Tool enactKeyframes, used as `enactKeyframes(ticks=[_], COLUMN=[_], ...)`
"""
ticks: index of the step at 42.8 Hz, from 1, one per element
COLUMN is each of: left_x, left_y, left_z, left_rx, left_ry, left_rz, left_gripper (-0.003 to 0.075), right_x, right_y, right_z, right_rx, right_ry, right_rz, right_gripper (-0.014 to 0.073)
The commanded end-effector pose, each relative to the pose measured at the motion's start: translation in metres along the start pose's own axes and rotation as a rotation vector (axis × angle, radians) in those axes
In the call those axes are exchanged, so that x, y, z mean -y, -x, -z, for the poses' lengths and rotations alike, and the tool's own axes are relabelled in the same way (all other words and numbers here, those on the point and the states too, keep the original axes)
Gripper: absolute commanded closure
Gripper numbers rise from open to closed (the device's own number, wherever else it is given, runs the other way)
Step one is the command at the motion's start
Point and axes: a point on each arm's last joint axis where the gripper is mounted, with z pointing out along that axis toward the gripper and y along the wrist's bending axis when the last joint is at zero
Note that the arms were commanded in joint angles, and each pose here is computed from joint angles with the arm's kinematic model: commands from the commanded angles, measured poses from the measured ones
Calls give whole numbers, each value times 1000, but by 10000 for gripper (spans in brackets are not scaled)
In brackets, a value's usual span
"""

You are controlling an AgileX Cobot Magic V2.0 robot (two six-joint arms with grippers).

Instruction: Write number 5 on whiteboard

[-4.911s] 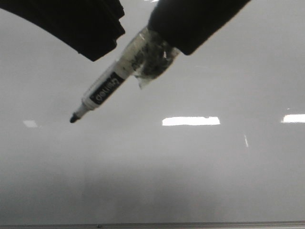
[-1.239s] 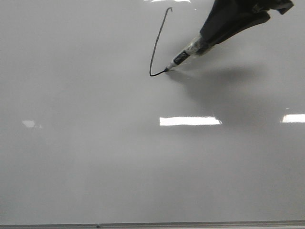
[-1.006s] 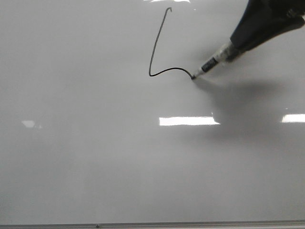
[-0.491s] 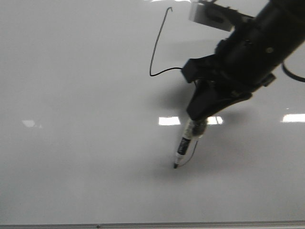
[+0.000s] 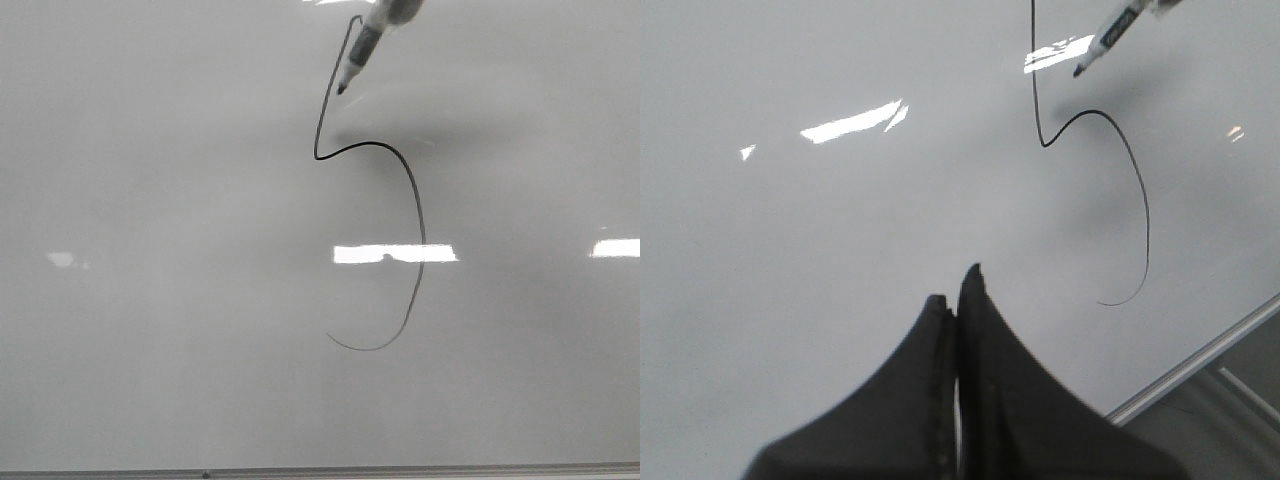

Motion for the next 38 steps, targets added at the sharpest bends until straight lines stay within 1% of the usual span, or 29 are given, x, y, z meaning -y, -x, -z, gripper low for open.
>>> enactKeyframes(ticks=[1, 8, 26, 38], left_x=[-3, -3, -3, -3], left_y=[12, 12, 12, 13], left_z=[3, 3, 3, 3], left_rx=[67, 67, 67, 69], left_ry=[32, 32, 32, 35], left_rz=[33, 33, 33, 33], left_gripper=[741, 741, 741, 741], right_x=[6, 11, 13, 16], right_y=[24, 30, 40, 41], right_z=[12, 2, -18, -19], right_rx=[120, 133, 129, 148], right_ry=[-47, -60, -43, -68], right_rz=[5, 9, -3, 11], right_gripper=[656, 656, 656, 656])
